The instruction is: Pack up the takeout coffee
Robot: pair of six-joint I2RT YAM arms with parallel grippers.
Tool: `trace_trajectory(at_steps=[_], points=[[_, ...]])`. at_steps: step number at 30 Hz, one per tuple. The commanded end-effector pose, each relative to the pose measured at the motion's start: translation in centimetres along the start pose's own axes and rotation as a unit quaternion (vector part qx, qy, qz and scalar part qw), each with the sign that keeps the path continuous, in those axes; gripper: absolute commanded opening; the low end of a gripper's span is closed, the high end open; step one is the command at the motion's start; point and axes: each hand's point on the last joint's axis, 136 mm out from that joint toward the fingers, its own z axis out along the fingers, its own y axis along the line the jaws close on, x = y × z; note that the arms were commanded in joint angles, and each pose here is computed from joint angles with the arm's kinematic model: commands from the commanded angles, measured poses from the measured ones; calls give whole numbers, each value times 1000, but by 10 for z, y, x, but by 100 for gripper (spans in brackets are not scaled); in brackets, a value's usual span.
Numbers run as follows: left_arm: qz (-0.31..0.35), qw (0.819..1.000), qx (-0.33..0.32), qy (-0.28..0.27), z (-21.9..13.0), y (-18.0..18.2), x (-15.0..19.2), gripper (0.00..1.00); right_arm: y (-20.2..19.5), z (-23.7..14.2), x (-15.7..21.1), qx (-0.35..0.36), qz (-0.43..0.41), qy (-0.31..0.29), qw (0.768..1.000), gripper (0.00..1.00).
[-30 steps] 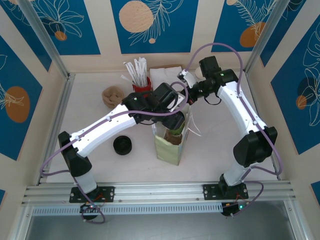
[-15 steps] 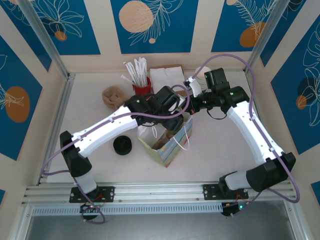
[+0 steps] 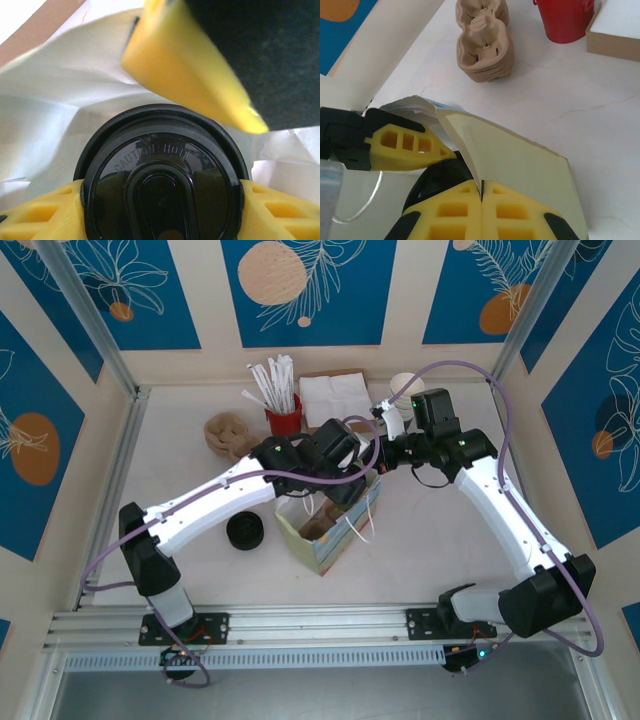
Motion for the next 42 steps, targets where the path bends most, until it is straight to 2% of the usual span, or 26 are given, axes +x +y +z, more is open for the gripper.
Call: trace_trajectory(at_steps=[1,11,25,42], points=[[12,1000,-8,-24,-10,-2,-6,63,12,-6,-10,-25,-14,-32,999,0],[42,998,-47,-22,-5,-1,0,63,24,-11,-13,-53,-44,-76,995,0],[60,993,-96,-19,4,12,12,63,26,-12,-5,-57,-43,-64,995,0],[49,995,-80,-16,26,5,12,64,31,-13,-8,-67,-55,-68,994,0]])
